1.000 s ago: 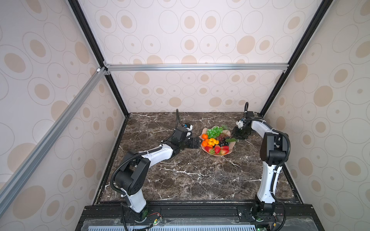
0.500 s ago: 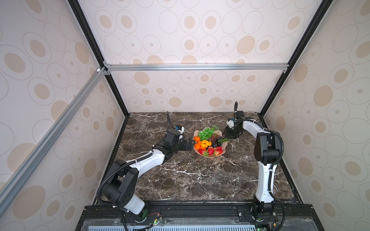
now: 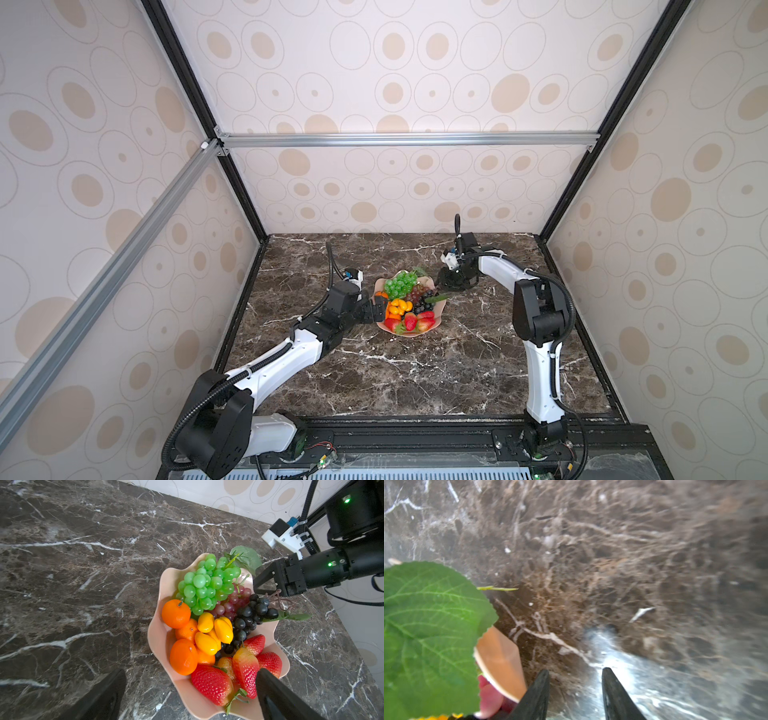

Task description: Place and organize the fake fruits in the fruit bowl

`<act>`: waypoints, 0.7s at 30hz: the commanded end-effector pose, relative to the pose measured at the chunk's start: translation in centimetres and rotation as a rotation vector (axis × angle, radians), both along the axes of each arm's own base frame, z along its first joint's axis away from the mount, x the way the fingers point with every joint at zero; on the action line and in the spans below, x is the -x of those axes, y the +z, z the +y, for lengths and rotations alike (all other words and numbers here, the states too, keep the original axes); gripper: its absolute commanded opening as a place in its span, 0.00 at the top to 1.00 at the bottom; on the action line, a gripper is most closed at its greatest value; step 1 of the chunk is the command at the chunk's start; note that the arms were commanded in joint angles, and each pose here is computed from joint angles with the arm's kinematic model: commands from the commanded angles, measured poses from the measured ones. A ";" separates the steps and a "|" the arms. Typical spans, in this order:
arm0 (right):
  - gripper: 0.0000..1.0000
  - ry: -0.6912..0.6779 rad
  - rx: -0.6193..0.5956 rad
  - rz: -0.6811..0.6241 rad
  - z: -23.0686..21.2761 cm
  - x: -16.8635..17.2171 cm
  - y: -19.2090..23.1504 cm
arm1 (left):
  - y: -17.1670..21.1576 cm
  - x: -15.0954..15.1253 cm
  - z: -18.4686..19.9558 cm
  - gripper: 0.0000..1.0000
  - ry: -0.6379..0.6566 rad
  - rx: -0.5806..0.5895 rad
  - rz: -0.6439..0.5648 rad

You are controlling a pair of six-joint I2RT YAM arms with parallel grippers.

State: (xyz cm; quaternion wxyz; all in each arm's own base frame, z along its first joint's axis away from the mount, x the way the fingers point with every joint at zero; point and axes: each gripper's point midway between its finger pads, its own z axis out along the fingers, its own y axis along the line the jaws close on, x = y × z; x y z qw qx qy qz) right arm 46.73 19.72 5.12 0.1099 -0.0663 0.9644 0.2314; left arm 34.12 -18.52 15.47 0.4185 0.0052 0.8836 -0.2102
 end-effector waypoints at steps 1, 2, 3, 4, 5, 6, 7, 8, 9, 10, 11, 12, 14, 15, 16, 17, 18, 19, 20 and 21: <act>0.55 0.015 -0.035 -0.002 1.1 0.1 0.5 | 0.2 0.2 0.9 0.02 0.033 -0.012 -0.001; 0.55 0.039 -0.028 -0.003 2.2 0.6 0.5 | 0.1 0.3 0.9 0.02 0.031 -0.012 0.000; 0.55 0.031 -0.014 -0.013 2.1 0.5 0.6 | 0.3 0.3 1.0 0.02 0.031 -0.011 -0.008; 0.55 0.009 0.013 -0.031 1.6 0.2 0.7 | 0.4 0.3 1.0 0.02 0.034 -0.008 -0.015; 0.55 -0.014 0.044 -0.049 0.9 -0.2 0.8 | 0.7 0.3 1.0 0.02 0.033 -0.002 -0.028; 0.55 -0.049 0.080 -0.070 0.0 -0.6 1.2 | 1.2 0.3 0.9 0.02 0.025 0.006 -0.045; 0.55 -0.082 0.108 -0.091 -0.9 -0.9 1.8 | 1.6 0.3 0.8 0.02 0.020 0.014 -0.063; 0.55 -0.111 0.119 -0.108 -1.7 -1.0 2.5 | 2.0 0.3 0.8 0.02 0.018 0.022 -0.081; 0.54 -0.129 0.121 -0.123 -1.9 -1.0 3.1 | 2.5 0.2 0.7 0.02 0.011 0.032 -0.102; 0.54 -0.176 0.111 -0.137 -3.2 -1.2 3.8 | 3.2 0.2 0.6 0.02 0.005 0.045 -0.127; 0.53 -0.204 0.089 -0.156 -4.0 -1.1 4.7 | 3.8 0.2 0.4 0.02 -0.001 0.060 -0.155; 0.53 -0.229 0.070 -0.178 -4.5 -1.1 5.4 | 4.5 0.2 0.4 0.02 -0.006 0.074 -0.184; 0.50 -0.268 0.041 -0.248 -5.8 -0.5 7.4 | 5.9 0.2 0.5 0.02 -0.004 0.096 -0.250; 0.48 -0.278 0.032 -0.280 -6.2 -0.2 8.1 | 6.5 0.2 0.7 0.02 0.004 0.097 -0.276; 0.46 -0.291 0.030 -0.320 -6.7 0.3 9.1 | 7.2 0.1 1.1 0.02 0.021 0.096 -0.307; 0.42 -0.303 0.036 -0.361 -7.2 0.9 9.8 | 7.4 0.1 1.7 0.02 0.043 0.085 -0.325; 0.40 -0.317 0.040 -0.398 -7.7 1.3 10.6 | 8.3 -0.1 2.0 0.02 0.063 0.088 -0.367; 0.38 -0.334 0.049 -0.439 -8.3 1.9 11.4 | 8.7 -0.2 2.7 0.02 0.094 0.076 -0.391; 0.34 -0.352 0.062 -0.486 -8.9 2.5 11.9 | 8.9 -0.3 3.5 0.02 0.136 0.058 -0.409; 0.32 -0.381 0.073 -0.527 -9.6 2.8 12.4 | 9.0 -0.4 4.3 0.02 0.173 0.042 -0.424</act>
